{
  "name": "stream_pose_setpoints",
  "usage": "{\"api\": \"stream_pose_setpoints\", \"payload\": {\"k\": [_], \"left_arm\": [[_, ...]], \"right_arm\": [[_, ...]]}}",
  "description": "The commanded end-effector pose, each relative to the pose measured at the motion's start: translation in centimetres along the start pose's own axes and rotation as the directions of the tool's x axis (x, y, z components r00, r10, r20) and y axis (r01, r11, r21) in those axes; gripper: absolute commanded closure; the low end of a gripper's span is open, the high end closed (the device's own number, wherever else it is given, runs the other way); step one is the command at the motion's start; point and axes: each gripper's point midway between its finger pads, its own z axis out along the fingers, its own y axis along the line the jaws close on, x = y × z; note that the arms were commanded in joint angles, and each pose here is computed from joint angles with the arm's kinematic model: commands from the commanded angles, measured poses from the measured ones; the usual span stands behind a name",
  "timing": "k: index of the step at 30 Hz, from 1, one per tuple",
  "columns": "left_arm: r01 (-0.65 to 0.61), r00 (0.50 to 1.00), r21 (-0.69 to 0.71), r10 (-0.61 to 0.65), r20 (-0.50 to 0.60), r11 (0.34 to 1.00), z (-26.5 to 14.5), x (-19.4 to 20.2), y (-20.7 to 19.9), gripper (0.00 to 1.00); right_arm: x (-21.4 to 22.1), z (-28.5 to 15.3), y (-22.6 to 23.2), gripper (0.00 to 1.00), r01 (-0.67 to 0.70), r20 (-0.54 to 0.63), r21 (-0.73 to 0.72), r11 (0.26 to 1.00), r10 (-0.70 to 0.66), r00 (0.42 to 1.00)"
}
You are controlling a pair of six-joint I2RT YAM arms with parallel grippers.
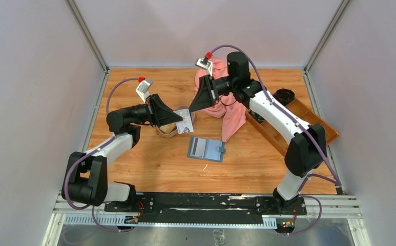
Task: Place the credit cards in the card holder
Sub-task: Place the credit card in the storage box.
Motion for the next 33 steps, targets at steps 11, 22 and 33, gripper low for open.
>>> {"api": "stream_pose_setpoints", "payload": {"k": [11,22,33], "left_arm": [[-0.066,0.998,0.027,0.066,-0.002,0.997,0.2,-0.5,-0.9,1.0],[-0.088,0.996,0.034,0.088,-0.002,0.996,0.2,-0.7,-1.6,1.0],[-0.093,0.996,0.037,0.093,0.002,0.995,0.5,-1.4,-1.3,1.0]], "right_arm": [[0.4,0.5,-0.7,0.76,-0.012,-0.011,0.026,1.0,0.013,1.0],[0.5,0.6,-2.0,0.81,-0.025,-0.009,0.063,0.998,0.026,1.0],[0.7,0.9,-3.3,0.84,-0.027,-0.017,0.093,0.995,0.028,0.999]]}}
